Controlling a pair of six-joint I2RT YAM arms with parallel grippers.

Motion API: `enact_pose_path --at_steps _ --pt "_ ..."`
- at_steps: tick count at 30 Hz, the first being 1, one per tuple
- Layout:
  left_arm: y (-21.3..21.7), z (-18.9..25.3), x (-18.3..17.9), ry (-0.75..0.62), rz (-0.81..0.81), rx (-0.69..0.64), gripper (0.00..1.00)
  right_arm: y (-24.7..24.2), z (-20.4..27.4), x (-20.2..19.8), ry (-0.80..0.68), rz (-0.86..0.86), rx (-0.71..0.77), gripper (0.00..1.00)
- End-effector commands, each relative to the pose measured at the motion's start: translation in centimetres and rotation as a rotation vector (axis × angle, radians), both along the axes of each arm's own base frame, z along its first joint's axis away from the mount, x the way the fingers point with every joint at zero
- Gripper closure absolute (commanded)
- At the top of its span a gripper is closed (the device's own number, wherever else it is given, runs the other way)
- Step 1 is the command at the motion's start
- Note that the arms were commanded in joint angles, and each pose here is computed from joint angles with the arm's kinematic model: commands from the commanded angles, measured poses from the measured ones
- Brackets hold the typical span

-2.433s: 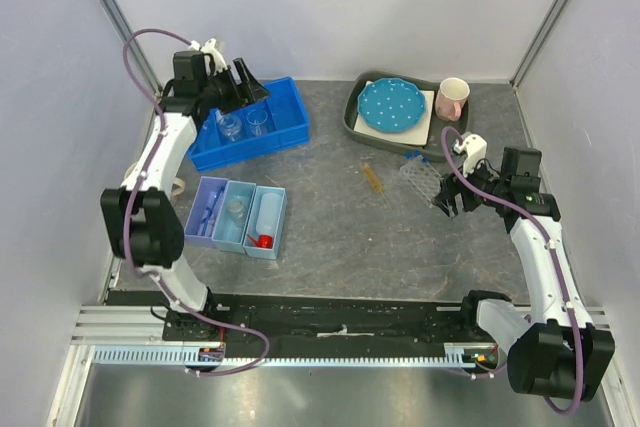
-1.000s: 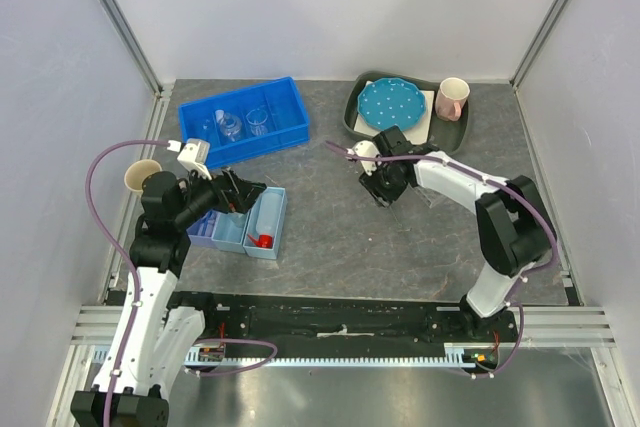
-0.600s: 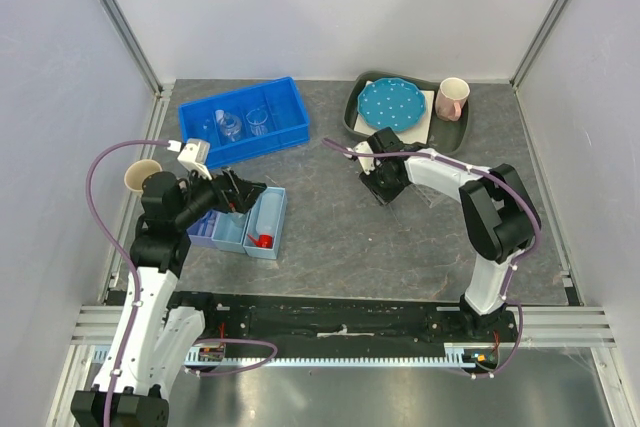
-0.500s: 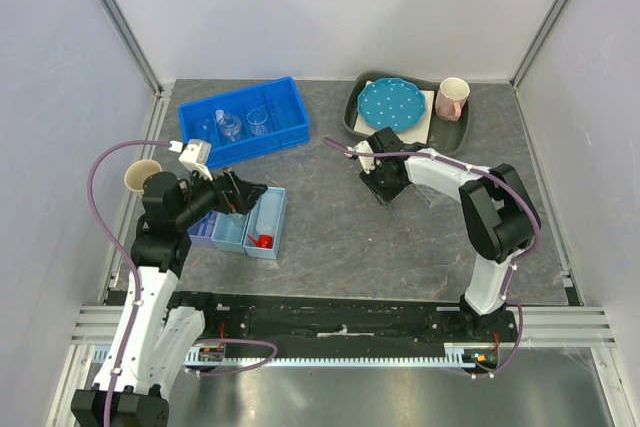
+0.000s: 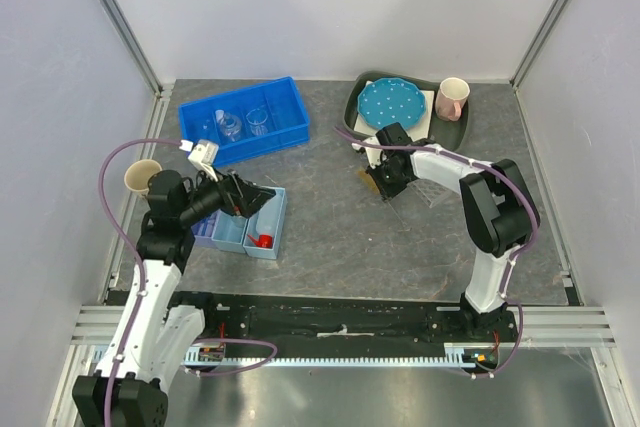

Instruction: Organize the chemistry lab equipment

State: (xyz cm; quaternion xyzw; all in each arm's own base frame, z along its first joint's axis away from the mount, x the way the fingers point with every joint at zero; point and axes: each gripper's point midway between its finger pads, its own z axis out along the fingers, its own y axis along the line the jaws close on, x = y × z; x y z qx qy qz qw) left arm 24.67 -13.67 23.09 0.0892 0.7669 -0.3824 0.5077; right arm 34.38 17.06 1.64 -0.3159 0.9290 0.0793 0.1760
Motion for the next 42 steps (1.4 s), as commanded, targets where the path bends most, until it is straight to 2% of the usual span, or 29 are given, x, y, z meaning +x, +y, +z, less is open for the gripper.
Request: enact_pose_path --at_steps 1,4,9,12,13,14,17,18,19,24,30,33,34,36,37,39,40,42 --pt "-2.8 1.7 -2.2 -0.051 -0.229 -0.106 0.02 1.2 1.3 0.1 0.006 0.017 0.106 0.95" --pt "-3.9 1.6 -3.1 -0.013 -0.333 -0.168 0.04 1.7 3.7 -0.2 -0.004 0.014 0.208 1.00" --pt "-6.3 0.7 -4.1 0.062 -0.409 -0.208 0.05 4.1 8.1 -2.6 0.027 0.079 0.479 1.00" --pt "-9.4 0.5 -5.0 0.064 -0.441 -0.199 0.05 5.4 10.3 -4.3 0.053 0.118 0.619 1.00" --pt "-10.1 0.9 -4.2 0.030 -0.406 -0.203 0.05 5.7 10.9 -4.6 0.059 0.127 0.651 1.00" --pt "-11.9 1.0 -5.4 0.041 -0.450 -0.213 0.06 5.9 11.6 -5.2 0.074 0.122 0.689 1.00" --pt "-14.9 1.0 -4.9 0.049 -0.423 -0.255 0.09 6.9 13.8 -6.0 0.083 0.152 0.806 1.00" --pt "-15.3 0.9 -3.7 0.060 -0.354 -0.269 0.09 7.2 14.5 -6.5 0.105 0.154 0.846 1.00" --pt "-16.7 -0.3 -3.8 0.126 -0.350 -0.278 0.09 7.3 14.9 -6.6 0.107 0.155 0.868 1.00" --pt "-20.3 -0.8 -1.2 0.188 -0.243 -0.339 0.14 7.1 16.9 -6.7 0.104 0.122 0.967 1.00" --pt "-24.8 -2.3 0.3 0.302 -0.211 -0.362 0.28 6.7 17.7 -6.9 0.087 0.111 1.007 1.00" --pt "-26.4 -3.3 0.7 0.352 -0.224 -0.363 0.44 6.6 17.7 -6.9 0.085 0.102 1.015 1.00" --pt "-26.8 -3.6 0.7 0.370 -0.224 -0.364 0.56 6.5 17.8 -6.9 0.084 0.102 1.019 1.00" --pt "-27.2 -4.5 1.1 0.393 -0.213 -0.353 0.63 6.5 18.1 -6.9 0.087 0.103 1.030 1.00" --pt "-27.1 -5.1 1.1 0.409 -0.204 -0.336 0.75 6.5 18.3 -6.8 0.082 0.104 1.031 1.00" --pt "-27.0 -5.4 1.4 0.404 -0.190 -0.321 0.93 6.4 18.2 -6.8 0.076 0.103 1.029 1.00" --pt "-26.8 -5.3 1.2 0.392 -0.192 -0.312 0.98 6.3 18.4 -6.8 0.066 0.105 1.028 1.00" --pt "-26.4 -5.6 1.1 0.386 -0.189 -0.282 0.98 6.0 18.0 -6.5 0.031 0.113 1.006 0.98"
